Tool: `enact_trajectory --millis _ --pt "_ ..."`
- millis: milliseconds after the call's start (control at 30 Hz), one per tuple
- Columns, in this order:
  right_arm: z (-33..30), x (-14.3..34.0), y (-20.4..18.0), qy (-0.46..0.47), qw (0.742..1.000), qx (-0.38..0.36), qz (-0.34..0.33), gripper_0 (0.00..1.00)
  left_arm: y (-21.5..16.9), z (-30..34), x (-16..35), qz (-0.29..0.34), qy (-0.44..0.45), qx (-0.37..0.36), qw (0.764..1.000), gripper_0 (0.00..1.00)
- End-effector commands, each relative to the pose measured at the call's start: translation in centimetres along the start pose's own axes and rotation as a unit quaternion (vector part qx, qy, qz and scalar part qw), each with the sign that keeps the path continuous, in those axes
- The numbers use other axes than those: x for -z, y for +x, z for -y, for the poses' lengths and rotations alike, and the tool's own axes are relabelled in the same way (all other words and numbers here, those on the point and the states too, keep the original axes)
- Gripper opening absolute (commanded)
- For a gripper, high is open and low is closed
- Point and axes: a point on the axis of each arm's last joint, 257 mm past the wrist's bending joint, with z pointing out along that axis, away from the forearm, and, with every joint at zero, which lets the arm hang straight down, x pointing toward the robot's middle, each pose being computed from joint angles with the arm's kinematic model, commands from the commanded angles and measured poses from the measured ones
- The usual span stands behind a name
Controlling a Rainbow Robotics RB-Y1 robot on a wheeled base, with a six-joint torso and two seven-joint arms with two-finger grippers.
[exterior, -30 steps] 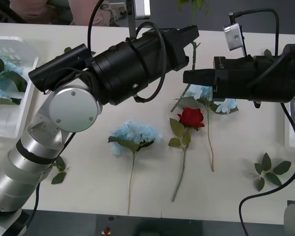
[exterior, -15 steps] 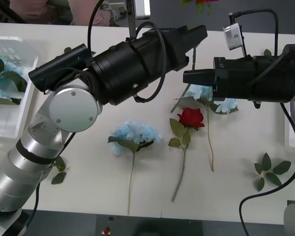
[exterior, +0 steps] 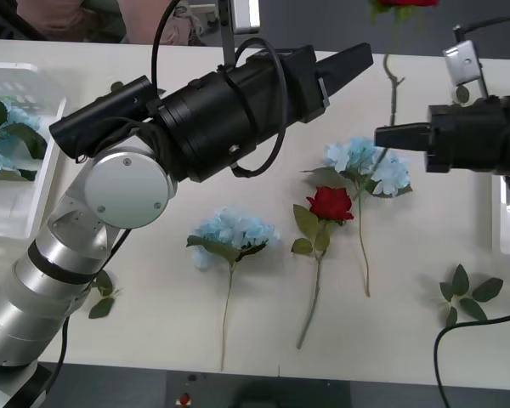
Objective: Put the red flowers into the right box and the blue flowers into the left box
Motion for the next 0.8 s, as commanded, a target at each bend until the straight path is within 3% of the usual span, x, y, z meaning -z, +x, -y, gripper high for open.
enact_trajectory --millis 33,133,300,433,567,800 --pt "3.2 4.7 0.3 0.082 0.995 -0.039 -0.03 0.0 -1.4 0.5 -0.1 0.018 0.005 0.007 1.0 1.0" --pt "5.7 7.9 1.5 0.143 0.985 -0.085 -0.045 0.0 -2.2 0.3 1.3 0.021 0.006 0.006 1.0 1.0" --pt "9.8 14.6 3.9 0.258 0.951 -0.163 -0.057 0.0 1.5 0.3 6.6 -0.069 0.009 0.037 0.997 1.0" --pt "12.4 20.2 5.7 0.354 0.908 -0.214 -0.064 0.0 4.3 1.4 10.9 -0.13 0.008 0.053 0.99 1.0" --pt "14.7 26.6 7.8 0.459 0.848 -0.254 -0.076 0.0 8.3 2.3 14.0 -0.191 0.003 0.071 0.979 1.0" --pt "17.6 34.0 10.8 0.548 0.777 -0.298 -0.092 0.0 15.5 1.3 18.3 -0.278 -0.029 0.09 0.956 1.0"
